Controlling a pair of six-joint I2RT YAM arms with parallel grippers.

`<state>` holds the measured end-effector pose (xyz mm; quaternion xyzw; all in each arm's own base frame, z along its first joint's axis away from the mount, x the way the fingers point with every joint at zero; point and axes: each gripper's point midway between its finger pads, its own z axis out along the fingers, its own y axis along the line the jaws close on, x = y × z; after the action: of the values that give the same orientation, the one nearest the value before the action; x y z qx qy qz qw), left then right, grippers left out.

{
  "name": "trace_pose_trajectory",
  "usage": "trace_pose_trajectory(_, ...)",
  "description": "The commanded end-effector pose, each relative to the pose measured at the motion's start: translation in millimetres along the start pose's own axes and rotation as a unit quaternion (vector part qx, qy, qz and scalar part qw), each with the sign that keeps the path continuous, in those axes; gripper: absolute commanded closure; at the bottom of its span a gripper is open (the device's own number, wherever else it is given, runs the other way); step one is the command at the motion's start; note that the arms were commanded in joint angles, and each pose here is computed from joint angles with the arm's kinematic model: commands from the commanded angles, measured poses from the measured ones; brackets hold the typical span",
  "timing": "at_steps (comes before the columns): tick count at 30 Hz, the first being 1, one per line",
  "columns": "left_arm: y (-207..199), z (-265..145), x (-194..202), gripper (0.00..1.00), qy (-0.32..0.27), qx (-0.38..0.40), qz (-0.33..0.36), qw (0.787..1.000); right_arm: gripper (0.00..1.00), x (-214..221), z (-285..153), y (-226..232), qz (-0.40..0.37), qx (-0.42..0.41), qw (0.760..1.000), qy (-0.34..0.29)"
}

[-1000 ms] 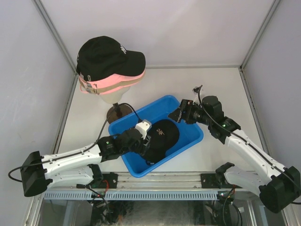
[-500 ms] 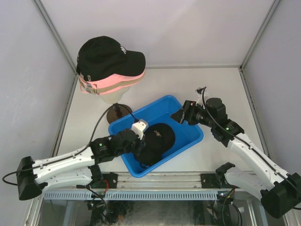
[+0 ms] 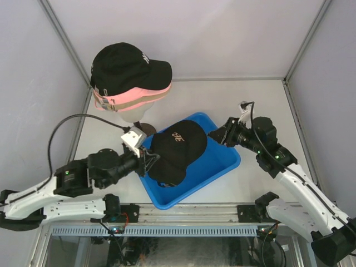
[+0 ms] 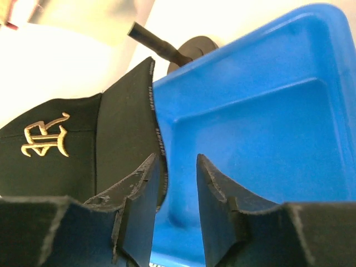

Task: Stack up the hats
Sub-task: Pick up the hat from the bin, then stack the hat on the hat.

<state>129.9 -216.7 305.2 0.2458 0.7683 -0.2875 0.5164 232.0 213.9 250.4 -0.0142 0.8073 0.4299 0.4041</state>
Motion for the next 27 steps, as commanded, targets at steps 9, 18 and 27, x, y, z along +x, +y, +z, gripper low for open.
trace_pose_trajectory(9,10.5,-60.5,-98.6,1.0,-0.089,-0.043,0.043,0.994,0.32,-68.9,-45.7,89.5,-0.022,-0.11,0.989,-0.093)
trace_pose_trajectory(18,32.9,-107.9,-186.4,1.0,-0.164,-0.12,0.079,0.976,0.3,-110.5,-61.1,139.3,-0.043,-0.161,0.977,-0.13)
trace_pose_trajectory(27,59.8,-136.5,-236.0,1.0,-0.173,-0.29,0.141,0.931,0.3,-143.4,-66.2,176.8,-0.057,-0.206,0.964,-0.16)
